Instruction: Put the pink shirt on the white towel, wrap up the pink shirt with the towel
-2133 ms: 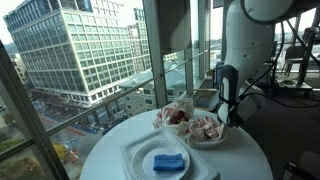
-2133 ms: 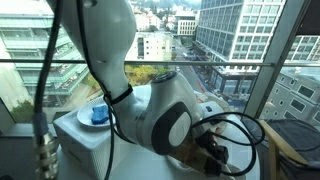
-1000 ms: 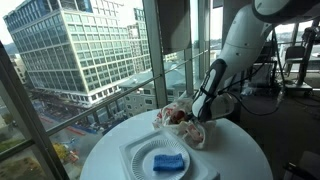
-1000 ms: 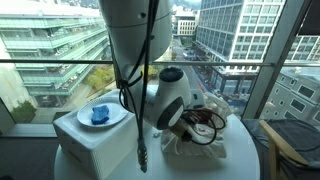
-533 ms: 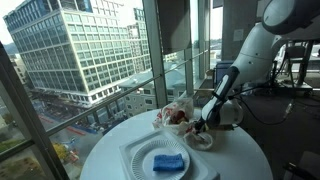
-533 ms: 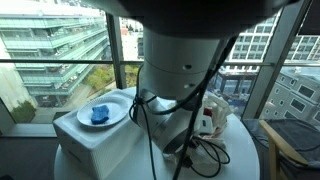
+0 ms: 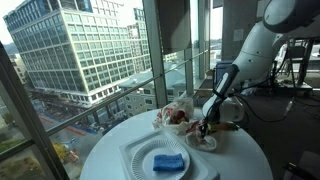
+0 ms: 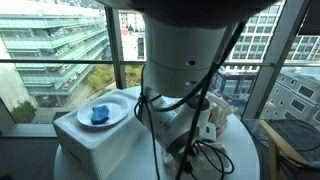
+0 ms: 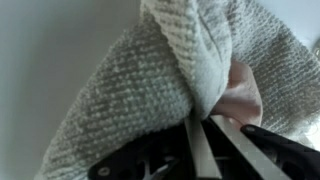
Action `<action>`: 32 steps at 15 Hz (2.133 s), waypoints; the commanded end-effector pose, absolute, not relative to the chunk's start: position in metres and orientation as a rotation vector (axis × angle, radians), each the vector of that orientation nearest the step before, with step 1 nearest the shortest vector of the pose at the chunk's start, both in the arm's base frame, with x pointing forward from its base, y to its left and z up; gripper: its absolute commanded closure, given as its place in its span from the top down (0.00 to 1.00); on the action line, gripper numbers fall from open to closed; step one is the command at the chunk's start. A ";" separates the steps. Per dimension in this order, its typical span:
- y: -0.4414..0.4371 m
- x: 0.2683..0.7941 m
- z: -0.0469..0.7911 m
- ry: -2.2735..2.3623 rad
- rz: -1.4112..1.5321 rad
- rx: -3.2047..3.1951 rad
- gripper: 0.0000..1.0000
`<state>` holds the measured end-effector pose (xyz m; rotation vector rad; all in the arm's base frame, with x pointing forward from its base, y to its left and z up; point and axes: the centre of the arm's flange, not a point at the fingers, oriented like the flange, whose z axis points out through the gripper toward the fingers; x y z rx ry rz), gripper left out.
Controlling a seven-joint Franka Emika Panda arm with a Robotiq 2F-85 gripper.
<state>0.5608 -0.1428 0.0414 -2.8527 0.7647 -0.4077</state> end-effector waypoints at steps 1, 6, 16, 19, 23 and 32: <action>-0.141 0.537 0.033 0.860 -0.160 -2.866 0.12; -0.148 0.508 0.021 0.970 0.081 -2.812 0.14; -0.132 0.481 0.073 1.058 -0.093 -2.850 0.73; -0.125 0.475 0.089 0.991 -0.115 -2.873 0.97; -0.116 0.476 0.104 0.907 -0.158 -2.862 1.00; -0.104 0.493 0.100 1.061 -0.122 -2.727 1.00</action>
